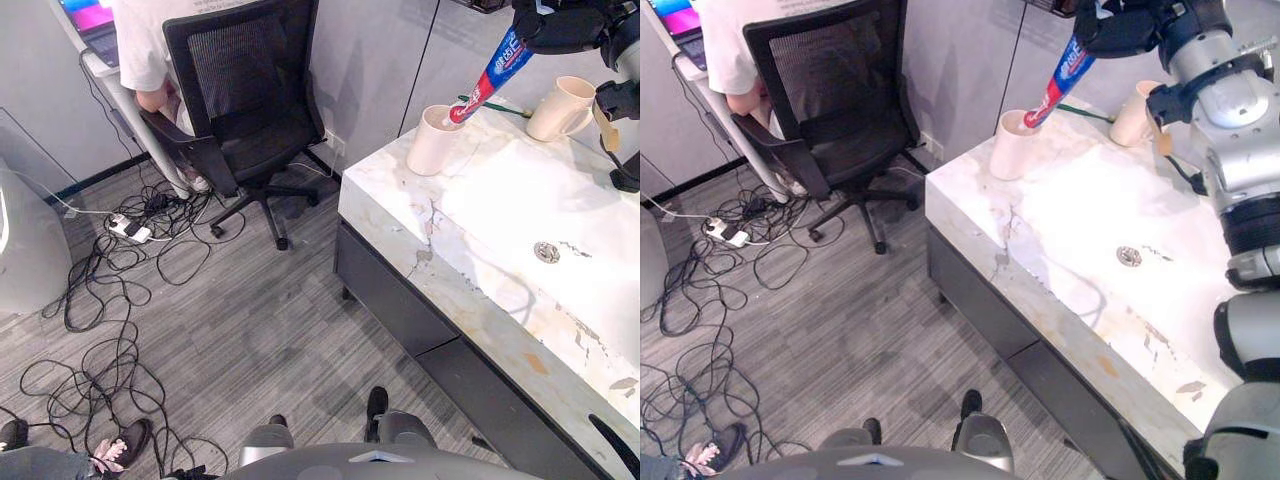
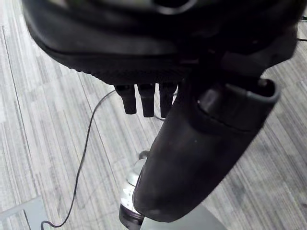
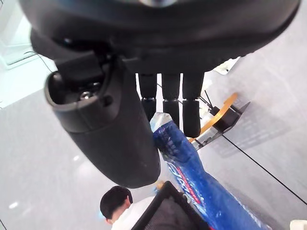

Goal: Organize the bathroom.

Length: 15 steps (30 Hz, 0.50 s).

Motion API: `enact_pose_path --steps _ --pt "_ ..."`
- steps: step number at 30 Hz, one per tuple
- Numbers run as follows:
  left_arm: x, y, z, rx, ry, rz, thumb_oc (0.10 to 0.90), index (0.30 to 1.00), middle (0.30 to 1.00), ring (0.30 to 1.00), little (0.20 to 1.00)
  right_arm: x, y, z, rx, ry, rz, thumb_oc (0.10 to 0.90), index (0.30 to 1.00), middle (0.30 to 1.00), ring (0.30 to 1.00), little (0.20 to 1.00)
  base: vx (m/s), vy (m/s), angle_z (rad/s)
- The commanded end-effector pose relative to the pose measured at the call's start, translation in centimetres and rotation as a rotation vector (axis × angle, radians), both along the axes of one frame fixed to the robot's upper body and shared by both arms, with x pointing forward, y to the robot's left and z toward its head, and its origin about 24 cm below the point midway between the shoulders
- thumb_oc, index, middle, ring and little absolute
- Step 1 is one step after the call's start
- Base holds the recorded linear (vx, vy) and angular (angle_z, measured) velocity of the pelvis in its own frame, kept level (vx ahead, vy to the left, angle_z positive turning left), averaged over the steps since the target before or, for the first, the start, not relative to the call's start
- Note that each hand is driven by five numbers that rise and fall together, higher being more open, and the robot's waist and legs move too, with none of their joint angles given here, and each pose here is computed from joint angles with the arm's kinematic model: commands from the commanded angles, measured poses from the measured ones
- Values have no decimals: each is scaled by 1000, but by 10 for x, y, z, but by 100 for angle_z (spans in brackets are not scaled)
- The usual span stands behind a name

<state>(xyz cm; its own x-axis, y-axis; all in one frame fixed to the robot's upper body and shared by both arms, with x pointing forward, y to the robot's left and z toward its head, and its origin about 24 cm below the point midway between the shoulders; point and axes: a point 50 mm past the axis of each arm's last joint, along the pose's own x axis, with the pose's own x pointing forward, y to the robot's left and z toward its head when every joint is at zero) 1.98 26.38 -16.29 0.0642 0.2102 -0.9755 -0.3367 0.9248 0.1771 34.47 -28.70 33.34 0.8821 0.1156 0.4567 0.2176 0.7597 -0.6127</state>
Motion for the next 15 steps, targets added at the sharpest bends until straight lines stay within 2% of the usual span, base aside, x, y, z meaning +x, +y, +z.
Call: enact_pose_path --steps 1,15 --pt "-38 38 14 113 132 -48 800 900 900 900 900 -37 1 82 49 -349 46 400 300 300 300 300 0 0 0" --pt "-40 38 14 121 126 -29 800 900 900 900 900 -35 2 76 65 -347 47 400 300 300 300 300 -10 1 4"
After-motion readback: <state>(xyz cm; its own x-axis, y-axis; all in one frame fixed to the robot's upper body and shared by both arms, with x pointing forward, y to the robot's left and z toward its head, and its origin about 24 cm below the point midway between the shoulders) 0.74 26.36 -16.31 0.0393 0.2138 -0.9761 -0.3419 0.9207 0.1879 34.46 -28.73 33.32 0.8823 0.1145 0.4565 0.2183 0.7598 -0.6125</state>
